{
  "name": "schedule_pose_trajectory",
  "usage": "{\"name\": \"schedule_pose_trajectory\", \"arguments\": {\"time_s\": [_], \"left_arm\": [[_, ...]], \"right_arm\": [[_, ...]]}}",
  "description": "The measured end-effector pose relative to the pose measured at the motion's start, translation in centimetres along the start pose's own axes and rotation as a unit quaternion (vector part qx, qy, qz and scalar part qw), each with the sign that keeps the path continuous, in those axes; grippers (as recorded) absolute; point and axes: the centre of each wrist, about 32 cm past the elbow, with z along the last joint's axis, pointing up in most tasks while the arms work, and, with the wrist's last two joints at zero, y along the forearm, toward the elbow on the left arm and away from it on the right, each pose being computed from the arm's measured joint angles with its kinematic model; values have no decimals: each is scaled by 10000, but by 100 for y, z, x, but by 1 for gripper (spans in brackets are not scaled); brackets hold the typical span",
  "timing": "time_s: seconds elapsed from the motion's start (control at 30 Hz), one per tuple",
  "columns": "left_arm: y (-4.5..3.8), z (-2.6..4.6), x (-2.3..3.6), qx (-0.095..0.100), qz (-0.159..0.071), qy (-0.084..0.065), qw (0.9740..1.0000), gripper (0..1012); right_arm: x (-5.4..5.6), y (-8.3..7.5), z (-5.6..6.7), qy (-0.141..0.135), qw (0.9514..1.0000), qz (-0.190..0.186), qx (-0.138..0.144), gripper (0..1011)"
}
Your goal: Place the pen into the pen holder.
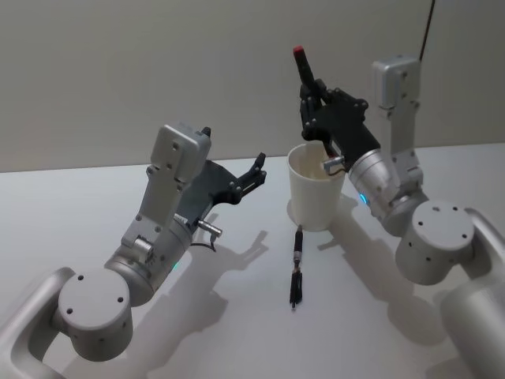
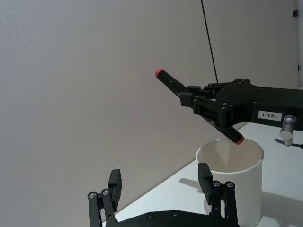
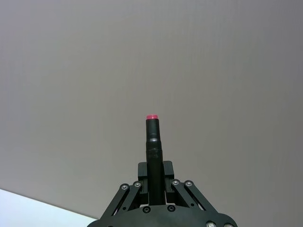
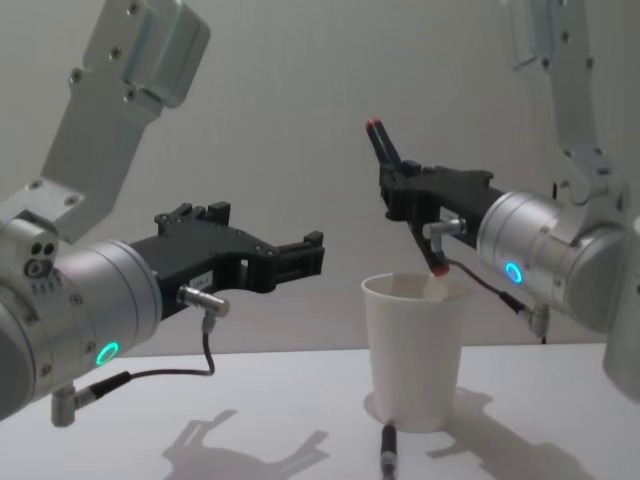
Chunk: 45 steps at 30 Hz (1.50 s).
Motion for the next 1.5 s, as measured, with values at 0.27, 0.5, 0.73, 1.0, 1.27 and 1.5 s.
{"name": "schedule_pose_trajectory", "arguments": {"time_s": [0.27, 0.5, 0.73, 1.0, 1.27, 1.5], "left_arm": [[0, 0, 0, 0, 0, 0, 10000, 1001], [0, 0, 0, 0, 0, 0, 10000, 1001], [0, 0, 0, 0, 0, 0, 10000, 1001], [0, 0, 0, 0, 0, 0, 10000, 1001], [0, 0, 0, 0, 0, 0, 10000, 1001], [0, 0, 0, 0, 0, 0, 10000, 1001]], "right_arm": [[-32, 7, -39, -1, 10000, 26, -68, 176], [-53, -8, -72, -4, 9999, 46, -138, 176], [-67, -33, -104, -5, 9998, 58, -199, 176], [-75, -68, -136, -7, 9996, 64, -263, 176], [-80, -94, -153, -17, 9995, 63, -298, 176], [-82, -107, -161, -20, 9995, 59, -312, 176]]}}
